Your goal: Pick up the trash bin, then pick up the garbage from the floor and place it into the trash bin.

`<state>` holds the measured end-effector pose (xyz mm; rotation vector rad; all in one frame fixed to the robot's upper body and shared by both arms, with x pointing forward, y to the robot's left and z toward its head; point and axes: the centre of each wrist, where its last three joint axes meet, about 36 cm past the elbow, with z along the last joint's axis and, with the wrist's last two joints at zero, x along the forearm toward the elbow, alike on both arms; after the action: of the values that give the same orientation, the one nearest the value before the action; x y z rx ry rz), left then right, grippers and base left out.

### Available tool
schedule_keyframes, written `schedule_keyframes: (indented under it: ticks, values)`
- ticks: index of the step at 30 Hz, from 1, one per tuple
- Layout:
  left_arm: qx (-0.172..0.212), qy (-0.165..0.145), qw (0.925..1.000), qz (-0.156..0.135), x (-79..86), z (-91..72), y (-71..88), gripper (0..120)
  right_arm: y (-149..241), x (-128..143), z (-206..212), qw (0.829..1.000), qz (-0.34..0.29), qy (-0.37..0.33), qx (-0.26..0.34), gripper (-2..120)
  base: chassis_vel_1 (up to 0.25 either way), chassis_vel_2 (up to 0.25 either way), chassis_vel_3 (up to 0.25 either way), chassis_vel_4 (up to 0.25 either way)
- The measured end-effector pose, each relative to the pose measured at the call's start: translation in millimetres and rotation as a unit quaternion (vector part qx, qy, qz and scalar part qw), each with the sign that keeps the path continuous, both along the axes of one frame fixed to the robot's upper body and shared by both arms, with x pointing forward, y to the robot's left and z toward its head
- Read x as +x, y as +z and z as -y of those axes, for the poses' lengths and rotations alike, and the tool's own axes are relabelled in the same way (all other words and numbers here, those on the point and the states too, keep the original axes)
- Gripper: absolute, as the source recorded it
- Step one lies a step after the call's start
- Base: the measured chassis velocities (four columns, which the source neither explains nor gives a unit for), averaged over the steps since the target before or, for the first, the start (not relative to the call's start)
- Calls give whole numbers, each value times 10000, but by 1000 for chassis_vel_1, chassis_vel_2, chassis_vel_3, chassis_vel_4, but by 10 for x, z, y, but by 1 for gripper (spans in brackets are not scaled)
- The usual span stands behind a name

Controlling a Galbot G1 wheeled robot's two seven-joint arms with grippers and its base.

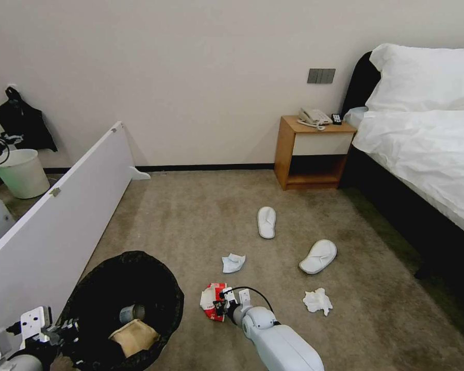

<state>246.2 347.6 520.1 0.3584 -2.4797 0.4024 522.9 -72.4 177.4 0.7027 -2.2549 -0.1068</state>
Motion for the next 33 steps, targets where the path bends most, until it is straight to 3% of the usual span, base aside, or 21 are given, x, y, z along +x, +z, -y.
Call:
schedule_keyframes:
  ticks: [12,23,33]
  values:
    - [-3,-21,10000,2,2,-8,9,2,20,6,-9,10000,68,4,36,0,0,0,0,0]
    - [-37,-158,9999,12,73,-29,13,2,534,13,-351,9930,987,320,556,0,0,0,0,0]
    - [-61,-338,9994,1,149,-24,7,2,1088,-49,203,9834,1598,191,842,0,0,0,0,0]
